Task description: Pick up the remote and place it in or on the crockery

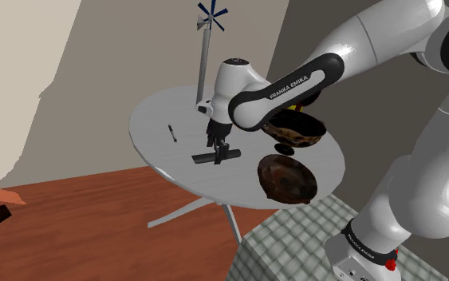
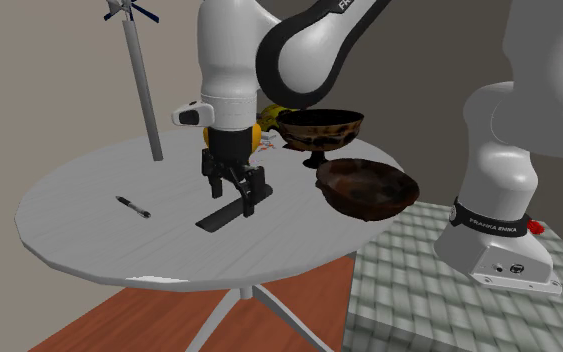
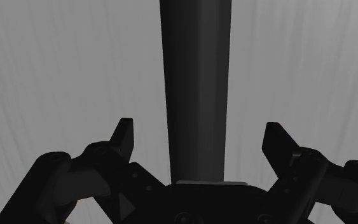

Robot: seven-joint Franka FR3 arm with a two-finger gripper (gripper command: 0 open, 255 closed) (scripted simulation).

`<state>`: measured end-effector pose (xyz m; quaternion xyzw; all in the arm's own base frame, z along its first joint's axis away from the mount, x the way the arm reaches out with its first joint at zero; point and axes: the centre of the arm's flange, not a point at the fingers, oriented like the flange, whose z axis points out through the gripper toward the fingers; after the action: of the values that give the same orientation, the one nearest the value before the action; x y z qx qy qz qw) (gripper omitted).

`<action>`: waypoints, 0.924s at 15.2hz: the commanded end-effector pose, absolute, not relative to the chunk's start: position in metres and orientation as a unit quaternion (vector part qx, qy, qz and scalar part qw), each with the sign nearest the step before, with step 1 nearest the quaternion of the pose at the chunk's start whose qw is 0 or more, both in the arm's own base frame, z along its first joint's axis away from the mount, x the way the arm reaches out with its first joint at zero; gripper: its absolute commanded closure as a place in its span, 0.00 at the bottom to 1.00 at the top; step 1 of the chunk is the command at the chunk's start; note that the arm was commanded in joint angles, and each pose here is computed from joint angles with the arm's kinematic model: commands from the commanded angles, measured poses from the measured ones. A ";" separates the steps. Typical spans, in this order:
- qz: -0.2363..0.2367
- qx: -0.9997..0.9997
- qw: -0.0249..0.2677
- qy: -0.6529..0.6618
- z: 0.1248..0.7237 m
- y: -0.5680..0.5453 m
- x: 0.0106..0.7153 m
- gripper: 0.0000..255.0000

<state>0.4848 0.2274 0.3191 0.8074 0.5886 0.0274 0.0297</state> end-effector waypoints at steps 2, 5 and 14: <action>0.028 0.807 0.030 0.589 0.315 0.227 0.486 0.00; 0.028 0.807 0.030 0.589 0.315 0.227 0.486 0.00; 0.028 0.807 0.030 0.589 0.315 0.227 0.486 1.00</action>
<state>0.4851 0.2291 0.3162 0.8063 0.5901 0.0280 0.0296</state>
